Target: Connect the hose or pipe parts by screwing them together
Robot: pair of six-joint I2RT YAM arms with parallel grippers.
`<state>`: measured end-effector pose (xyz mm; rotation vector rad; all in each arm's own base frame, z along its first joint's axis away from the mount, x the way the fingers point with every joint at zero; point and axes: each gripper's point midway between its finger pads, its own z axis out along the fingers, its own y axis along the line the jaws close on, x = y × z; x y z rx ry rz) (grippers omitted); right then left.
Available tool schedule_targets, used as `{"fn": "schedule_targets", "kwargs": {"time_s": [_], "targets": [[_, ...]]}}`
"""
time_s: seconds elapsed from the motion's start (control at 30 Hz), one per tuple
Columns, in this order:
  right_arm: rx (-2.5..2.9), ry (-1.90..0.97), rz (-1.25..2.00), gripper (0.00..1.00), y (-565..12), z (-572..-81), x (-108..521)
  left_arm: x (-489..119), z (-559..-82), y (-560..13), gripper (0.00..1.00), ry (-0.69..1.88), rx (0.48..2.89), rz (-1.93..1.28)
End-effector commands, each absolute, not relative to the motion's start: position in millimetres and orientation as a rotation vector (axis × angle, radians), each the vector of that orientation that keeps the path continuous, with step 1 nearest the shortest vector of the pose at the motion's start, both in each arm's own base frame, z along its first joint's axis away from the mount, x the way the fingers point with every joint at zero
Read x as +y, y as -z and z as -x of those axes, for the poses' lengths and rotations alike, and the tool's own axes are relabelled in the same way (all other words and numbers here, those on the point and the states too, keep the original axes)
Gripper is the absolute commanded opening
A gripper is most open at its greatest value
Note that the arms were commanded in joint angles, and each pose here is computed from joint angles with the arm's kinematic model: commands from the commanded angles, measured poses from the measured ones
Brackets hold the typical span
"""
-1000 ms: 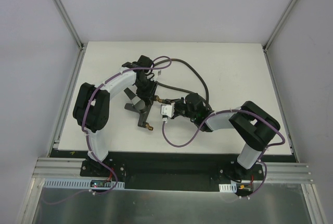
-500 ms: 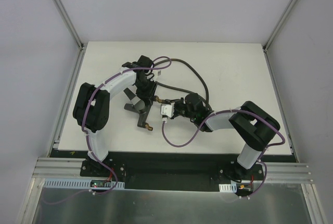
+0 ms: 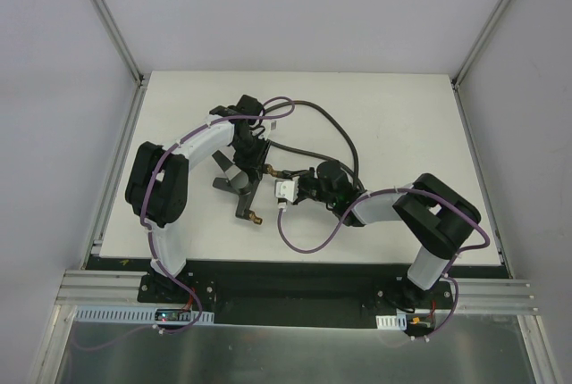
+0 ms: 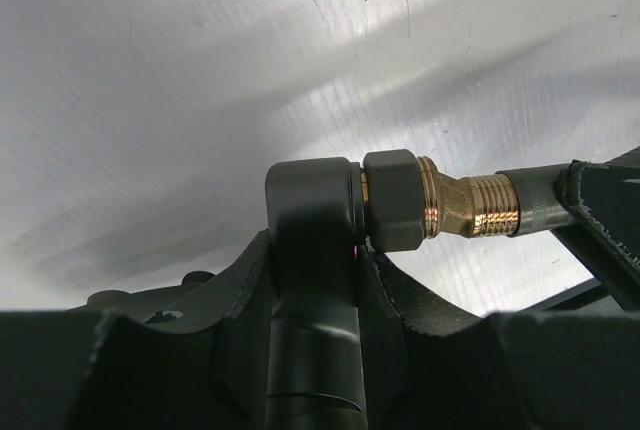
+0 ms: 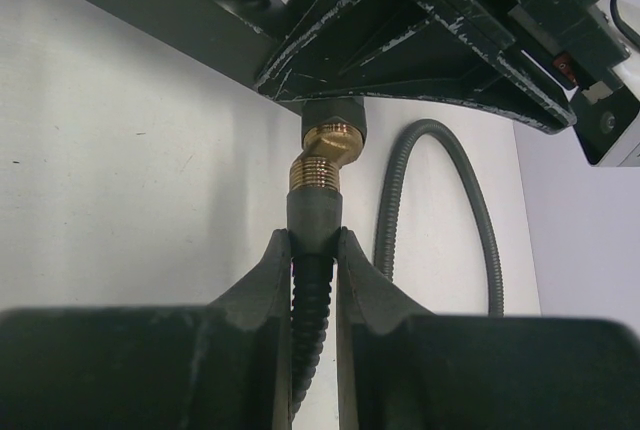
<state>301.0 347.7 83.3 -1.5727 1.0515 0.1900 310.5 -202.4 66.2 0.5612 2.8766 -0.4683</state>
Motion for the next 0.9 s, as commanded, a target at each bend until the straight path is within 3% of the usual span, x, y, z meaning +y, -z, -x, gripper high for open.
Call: {"fn": "schedule_targets", "kwargs": {"time_s": [0.0, 0.37, 0.87], "targets": [[0.94, -0.188, 1.568, 0.01, -108.3, -301.3, 368.1, -213.5, -310.2, -97.8, 0.0, 0.535, 2.828, -0.572], [0.9, -0.173, 1.614, 0.01, -112.9, -300.8, 379.8, -214.6, -307.4, -95.5, 0.0, 0.516, 2.831, -0.598], [1.055, -0.403, 1.48, 0.01, -131.7, -289.9, 389.6, -236.3, -290.7, -104.4, 0.0, 0.619, 2.784, -0.683]]}}
